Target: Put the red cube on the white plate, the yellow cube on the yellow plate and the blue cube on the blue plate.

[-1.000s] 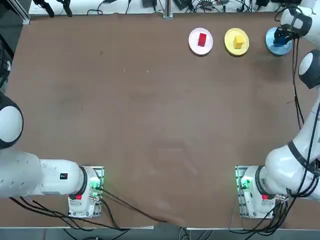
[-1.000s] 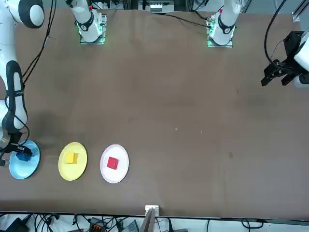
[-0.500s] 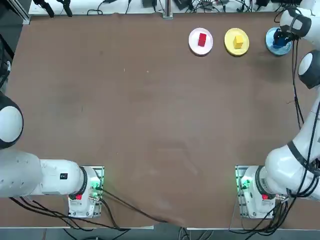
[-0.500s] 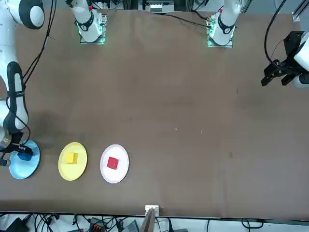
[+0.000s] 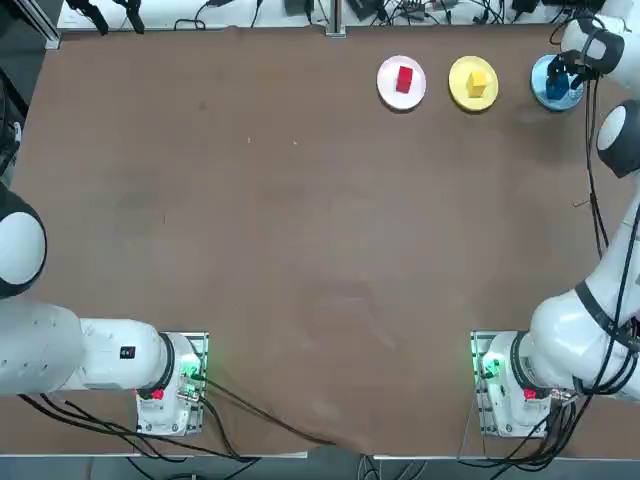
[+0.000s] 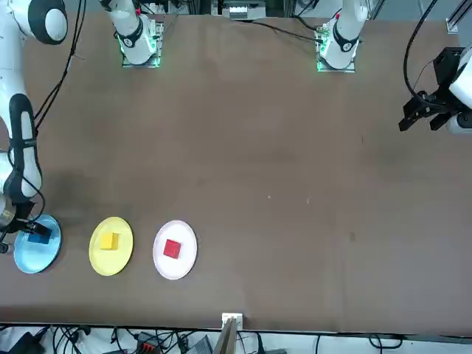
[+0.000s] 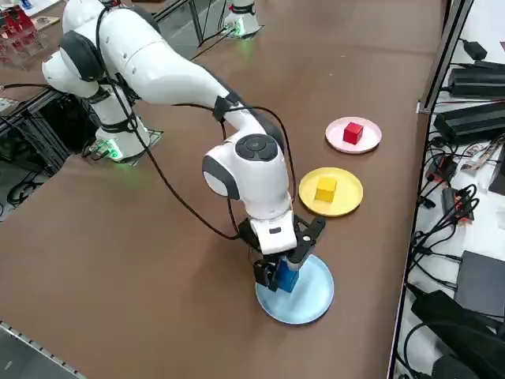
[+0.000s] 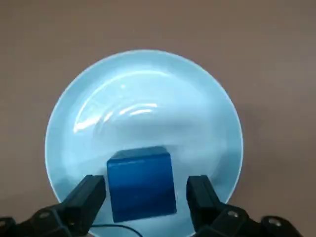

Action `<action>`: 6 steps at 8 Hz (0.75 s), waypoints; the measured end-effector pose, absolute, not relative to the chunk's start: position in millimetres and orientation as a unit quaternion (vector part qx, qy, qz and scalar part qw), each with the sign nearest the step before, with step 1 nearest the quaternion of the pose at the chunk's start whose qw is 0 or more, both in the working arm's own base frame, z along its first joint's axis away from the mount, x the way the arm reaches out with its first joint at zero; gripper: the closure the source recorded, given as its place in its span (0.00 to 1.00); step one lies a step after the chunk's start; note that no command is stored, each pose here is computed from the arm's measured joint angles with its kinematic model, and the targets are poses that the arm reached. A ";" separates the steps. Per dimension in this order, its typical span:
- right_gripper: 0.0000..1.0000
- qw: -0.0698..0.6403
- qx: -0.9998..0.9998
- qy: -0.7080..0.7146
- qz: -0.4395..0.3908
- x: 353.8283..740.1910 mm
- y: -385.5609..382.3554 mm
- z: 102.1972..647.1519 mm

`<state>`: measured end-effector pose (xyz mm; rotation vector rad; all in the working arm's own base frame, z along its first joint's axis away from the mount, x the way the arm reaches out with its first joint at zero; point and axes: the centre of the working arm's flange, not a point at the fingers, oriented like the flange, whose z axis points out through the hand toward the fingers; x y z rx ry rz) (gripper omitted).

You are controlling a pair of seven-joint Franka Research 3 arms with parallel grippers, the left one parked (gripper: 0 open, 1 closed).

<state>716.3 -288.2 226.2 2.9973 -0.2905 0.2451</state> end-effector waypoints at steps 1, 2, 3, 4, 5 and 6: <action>0.00 0.064 0.989 -0.095 0.095 720.6 -288.7 245.8; 0.00 0.068 0.988 -0.094 0.103 723.0 -288.6 276.2; 0.00 0.065 0.989 -0.093 0.093 720.8 -284.5 312.7; 0.00 0.058 0.991 -0.093 0.071 714.2 -275.7 351.1; 0.00 0.049 0.994 -0.089 0.043 704.7 -261.3 388.3; 0.00 0.036 0.996 -0.081 0.006 693.1 -238.2 422.0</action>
